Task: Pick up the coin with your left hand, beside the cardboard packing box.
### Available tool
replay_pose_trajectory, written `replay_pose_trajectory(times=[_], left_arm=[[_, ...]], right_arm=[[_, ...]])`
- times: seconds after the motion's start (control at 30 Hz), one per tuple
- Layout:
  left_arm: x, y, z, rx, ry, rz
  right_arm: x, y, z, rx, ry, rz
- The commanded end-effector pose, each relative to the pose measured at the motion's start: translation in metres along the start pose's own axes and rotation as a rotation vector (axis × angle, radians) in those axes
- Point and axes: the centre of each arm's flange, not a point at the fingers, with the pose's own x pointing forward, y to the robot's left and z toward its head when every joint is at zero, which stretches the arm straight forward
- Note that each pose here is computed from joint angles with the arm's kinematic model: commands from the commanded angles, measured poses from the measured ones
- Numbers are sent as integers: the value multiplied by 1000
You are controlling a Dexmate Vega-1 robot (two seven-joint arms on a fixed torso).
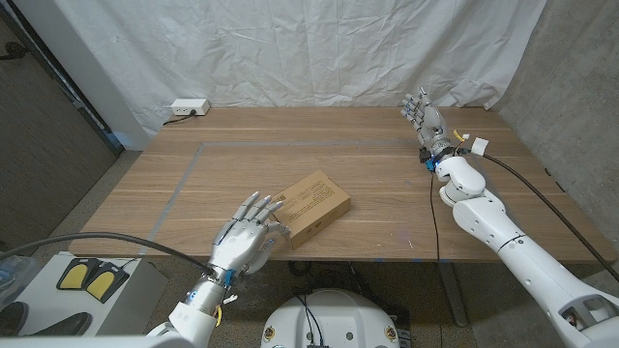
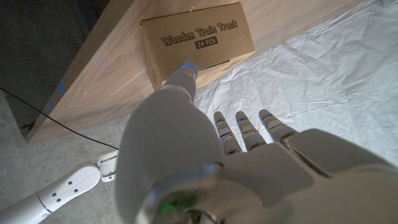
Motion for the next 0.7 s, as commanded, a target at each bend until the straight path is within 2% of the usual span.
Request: replay_pose_trajectory(times=[0.03, 0.7], left_arm=[[7, -8, 0, -27, -21, 17], [11, -18, -4, -52, -30, 30]], right_arm=[[-2, 0, 6, -17, 0, -2], [-2, 4, 11, -30, 3, -6]])
